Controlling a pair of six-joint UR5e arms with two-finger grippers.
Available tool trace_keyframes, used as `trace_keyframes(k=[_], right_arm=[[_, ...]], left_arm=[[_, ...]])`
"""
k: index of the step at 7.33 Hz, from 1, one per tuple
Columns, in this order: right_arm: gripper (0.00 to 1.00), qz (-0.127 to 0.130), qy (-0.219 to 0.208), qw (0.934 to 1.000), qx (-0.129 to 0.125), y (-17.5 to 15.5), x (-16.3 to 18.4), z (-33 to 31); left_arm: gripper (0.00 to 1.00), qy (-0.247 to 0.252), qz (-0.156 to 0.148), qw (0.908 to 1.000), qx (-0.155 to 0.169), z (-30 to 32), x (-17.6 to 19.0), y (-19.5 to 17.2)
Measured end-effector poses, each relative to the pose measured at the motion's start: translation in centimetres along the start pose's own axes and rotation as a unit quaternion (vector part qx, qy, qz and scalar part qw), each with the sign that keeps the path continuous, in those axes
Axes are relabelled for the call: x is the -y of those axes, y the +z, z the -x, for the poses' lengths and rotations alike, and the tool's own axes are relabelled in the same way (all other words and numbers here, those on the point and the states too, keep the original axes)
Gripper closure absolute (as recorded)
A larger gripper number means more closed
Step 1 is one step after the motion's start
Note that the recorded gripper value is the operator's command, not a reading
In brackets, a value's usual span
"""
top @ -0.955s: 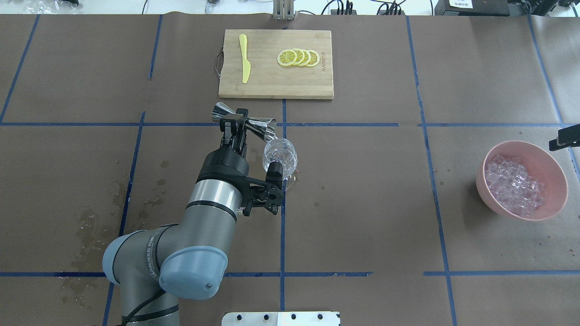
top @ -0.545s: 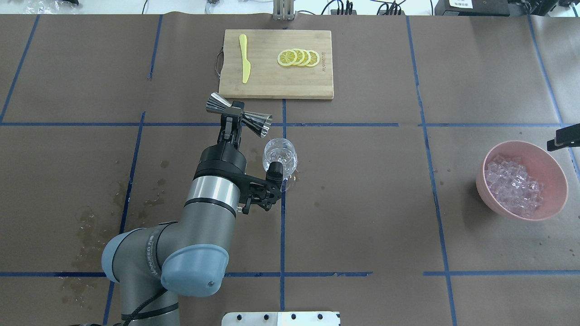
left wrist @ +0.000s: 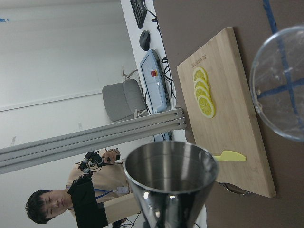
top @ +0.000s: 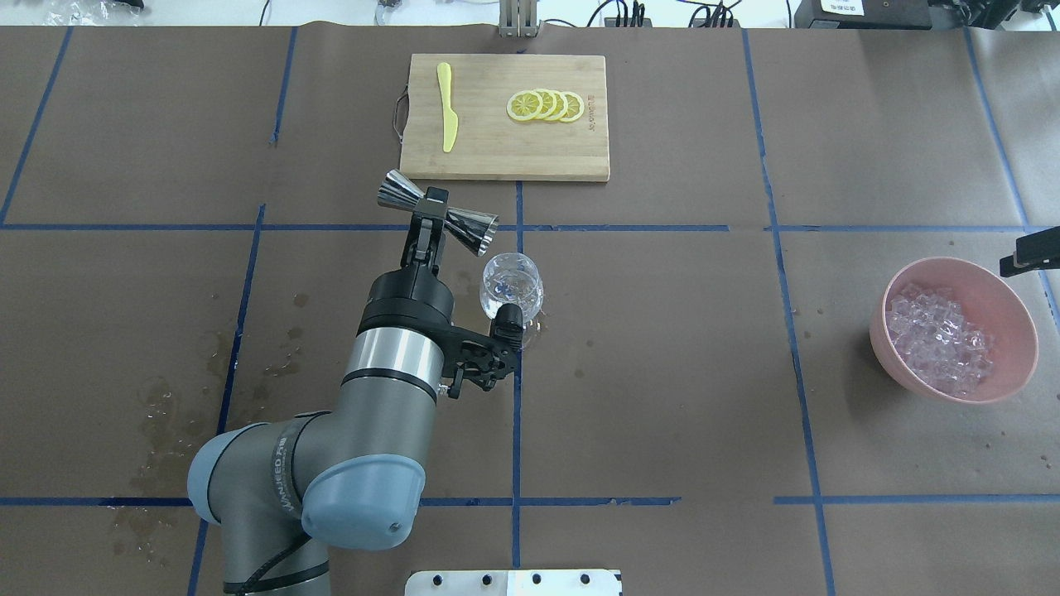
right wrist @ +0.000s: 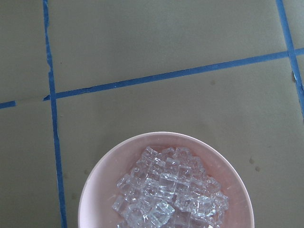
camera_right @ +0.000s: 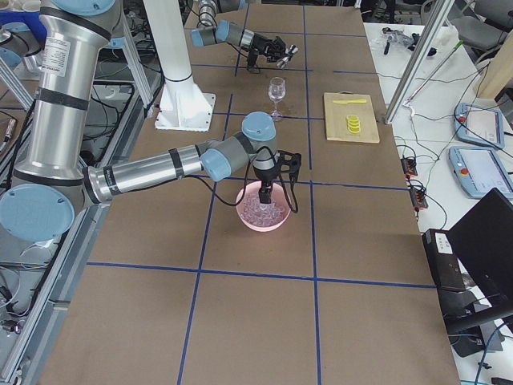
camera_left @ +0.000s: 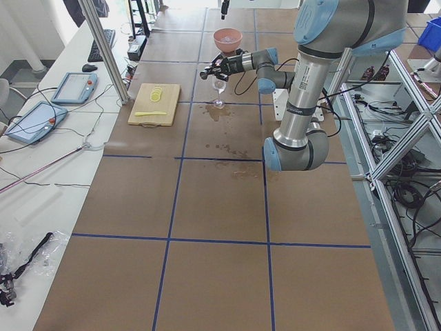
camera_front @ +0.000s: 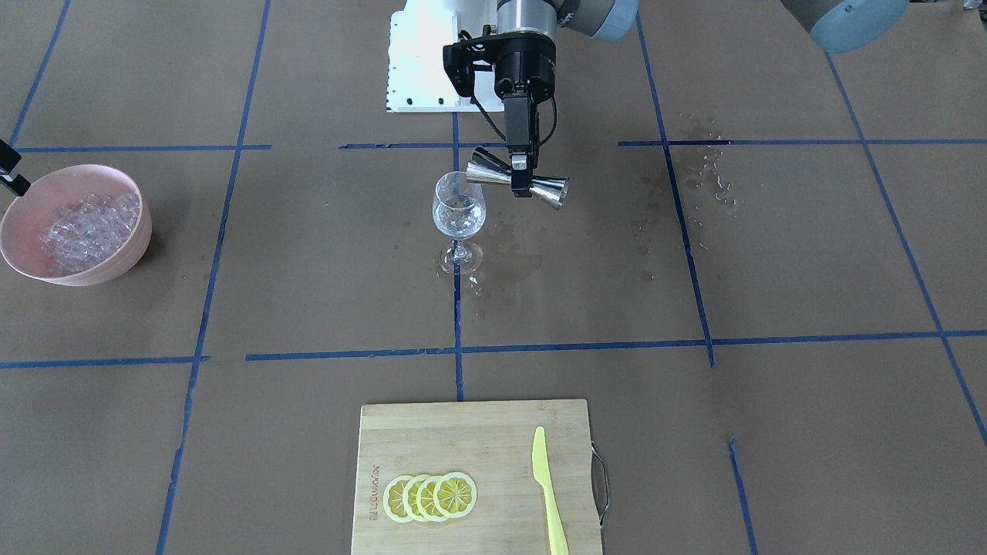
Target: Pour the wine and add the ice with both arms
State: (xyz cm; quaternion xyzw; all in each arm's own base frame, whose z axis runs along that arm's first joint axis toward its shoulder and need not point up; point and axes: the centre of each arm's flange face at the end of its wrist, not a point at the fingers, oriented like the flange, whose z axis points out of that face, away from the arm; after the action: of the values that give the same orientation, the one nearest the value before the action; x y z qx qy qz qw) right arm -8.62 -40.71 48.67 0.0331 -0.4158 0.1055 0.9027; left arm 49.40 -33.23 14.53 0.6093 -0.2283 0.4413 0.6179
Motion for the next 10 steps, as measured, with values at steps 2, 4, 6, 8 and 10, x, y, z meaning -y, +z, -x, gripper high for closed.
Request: trace_keyframes(k=[2, 4, 6, 8, 10], right_arm=[[0.00, -0.001, -0.001, 1.0000, 0.001, 0.0, 0.0, 0.1], [0.00, -0.001, -0.002, 1.0000, 0.002, -0.1, 0.1, 0.2], [0.00, -0.003, -0.003, 1.0000, 0.003, -0.2, 0.2, 0.4], [0.00, -0.004, -0.004, 1.0000, 0.003, -0.2, 0.2, 0.5], [0.00, -0.004, -0.004, 1.0000, 0.003, -0.2, 0.2, 0.5]], left_arm=[[1.00, -0.061, -0.006, 0.9981, 0.003, 0.8, -0.2, -0.6], [1.00, -0.174, -0.007, 0.9847, 0.000, 0.6, -0.3, -0.6], [1.00, -0.221, -0.005, 0.9752, 0.000, 0.1, -1.4, -0.5], [1.00, -0.231, -0.004, 0.9730, 0.003, -3.1, -5.7, -0.2], [1.00, -0.245, -0.009, 0.9694, 0.008, -7.8, -12.9, -0.4]])
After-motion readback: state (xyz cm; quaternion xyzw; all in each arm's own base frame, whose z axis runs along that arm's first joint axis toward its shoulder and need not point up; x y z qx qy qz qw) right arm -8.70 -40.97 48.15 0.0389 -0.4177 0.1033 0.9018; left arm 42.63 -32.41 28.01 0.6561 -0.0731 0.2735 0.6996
